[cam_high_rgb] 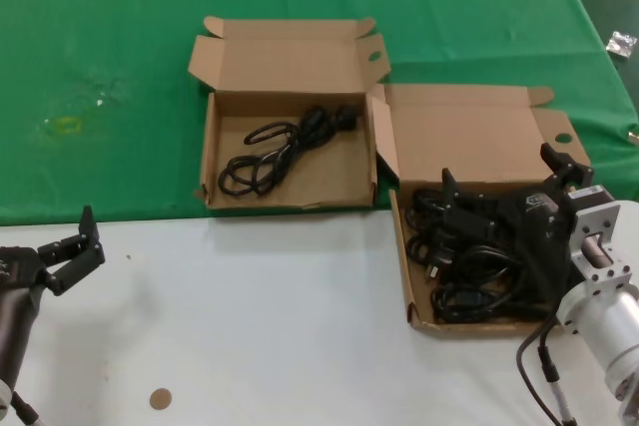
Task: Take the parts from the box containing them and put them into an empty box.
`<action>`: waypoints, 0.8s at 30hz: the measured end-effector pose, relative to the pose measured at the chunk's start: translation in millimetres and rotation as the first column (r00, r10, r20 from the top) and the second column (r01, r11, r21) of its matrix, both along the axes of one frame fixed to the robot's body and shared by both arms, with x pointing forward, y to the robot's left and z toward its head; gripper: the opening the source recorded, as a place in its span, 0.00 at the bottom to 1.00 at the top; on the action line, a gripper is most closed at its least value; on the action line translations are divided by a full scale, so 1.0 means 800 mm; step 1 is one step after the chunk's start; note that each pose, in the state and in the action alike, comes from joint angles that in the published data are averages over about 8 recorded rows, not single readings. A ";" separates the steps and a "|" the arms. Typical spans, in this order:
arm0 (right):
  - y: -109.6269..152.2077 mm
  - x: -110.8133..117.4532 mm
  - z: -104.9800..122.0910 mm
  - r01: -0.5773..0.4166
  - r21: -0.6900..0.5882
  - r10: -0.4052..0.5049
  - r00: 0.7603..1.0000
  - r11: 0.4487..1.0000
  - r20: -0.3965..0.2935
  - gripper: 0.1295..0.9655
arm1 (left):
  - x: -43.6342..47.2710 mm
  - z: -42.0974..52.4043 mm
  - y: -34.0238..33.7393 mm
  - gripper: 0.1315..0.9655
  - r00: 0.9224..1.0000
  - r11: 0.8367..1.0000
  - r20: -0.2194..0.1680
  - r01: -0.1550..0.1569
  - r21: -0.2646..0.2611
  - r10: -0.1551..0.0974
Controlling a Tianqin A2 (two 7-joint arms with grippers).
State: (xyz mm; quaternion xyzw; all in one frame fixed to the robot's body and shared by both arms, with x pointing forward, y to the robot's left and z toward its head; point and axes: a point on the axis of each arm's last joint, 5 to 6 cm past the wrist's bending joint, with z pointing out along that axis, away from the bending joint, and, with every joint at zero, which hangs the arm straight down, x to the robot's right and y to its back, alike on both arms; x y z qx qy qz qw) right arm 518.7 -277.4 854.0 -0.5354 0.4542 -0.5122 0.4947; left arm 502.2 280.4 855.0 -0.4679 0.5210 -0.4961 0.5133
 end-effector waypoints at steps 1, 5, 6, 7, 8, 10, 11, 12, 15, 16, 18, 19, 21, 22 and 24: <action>0.000 0.000 0.000 0.000 0.000 0.000 1.000 1.000 0.000 1.00 | 0.000 0.000 0.0000 1.00 1.000 1.000 0.000 0.000 0.000 0.000; 0.000 0.000 0.000 0.000 0.000 0.000 1.000 1.000 0.000 1.00 | 0.000 0.000 0.0000 1.00 1.000 1.000 0.000 0.000 0.000 0.000; 0.000 0.000 0.000 0.000 0.000 0.000 1.000 1.000 0.000 1.00 | 0.000 0.000 0.0000 1.00 1.000 1.000 0.000 0.000 0.000 0.000; 0.000 0.000 0.000 0.000 0.000 0.000 1.000 1.000 0.000 1.00 | 0.000 0.000 0.0000 1.00 1.000 1.000 0.000 0.000 0.000 0.000; 0.000 0.000 0.000 0.000 0.000 0.000 1.000 1.000 0.000 1.00 | 0.000 0.000 0.0000 1.00 1.000 1.000 0.000 0.000 0.000 0.000; 0.000 0.000 0.000 0.000 0.000 0.000 1.000 1.000 0.000 1.00 | 0.000 0.000 0.0000 1.00 1.000 1.000 0.000 0.000 0.000 0.000; 0.000 0.000 0.000 0.000 0.000 0.000 1.000 1.000 0.000 1.00 | 0.000 0.000 0.0000 1.00 1.000 1.000 0.000 0.000 0.000 0.000; 0.000 0.000 0.000 0.000 0.000 0.000 1.000 1.000 0.000 1.00 | 0.000 0.000 0.0000 1.00 1.000 1.000 0.000 0.000 0.000 0.000; 0.000 0.000 0.000 0.000 0.000 0.000 1.000 1.000 0.000 1.00 | 0.000 0.000 0.0000 1.00 1.000 1.000 0.000 0.000 0.000 0.000; 0.000 0.000 0.000 0.000 0.000 0.000 1.000 1.000 0.000 1.00 | 0.000 0.000 0.0000 1.00 1.000 1.000 0.000 0.000 0.000 0.000; 0.000 0.000 0.000 0.000 0.000 0.000 1.000 1.000 0.000 1.00 | 0.000 0.000 0.0000 1.00 1.000 1.000 0.000 0.000 0.000 0.000; 0.000 0.000 0.000 0.000 0.000 0.000 1.000 1.000 0.000 1.00 | 0.000 0.000 0.0000 1.00 1.000 1.000 0.000 0.000 0.000 0.000; 0.000 0.000 0.000 0.000 0.000 0.000 1.000 1.000 0.000 1.00 | 0.000 0.000 0.0000 1.00 1.000 1.000 0.000 0.000 0.000 0.000; 0.000 0.000 0.000 0.000 0.000 0.000 1.000 1.000 0.000 1.00 | 0.000 0.000 0.0000 1.00 1.000 1.000 0.000 0.000 0.000 0.000; 0.000 0.000 0.000 0.000 0.000 0.000 1.000 1.000 0.000 1.00 | 0.000 0.000 0.0000 1.00 1.000 1.000 0.000 0.000 0.000 0.000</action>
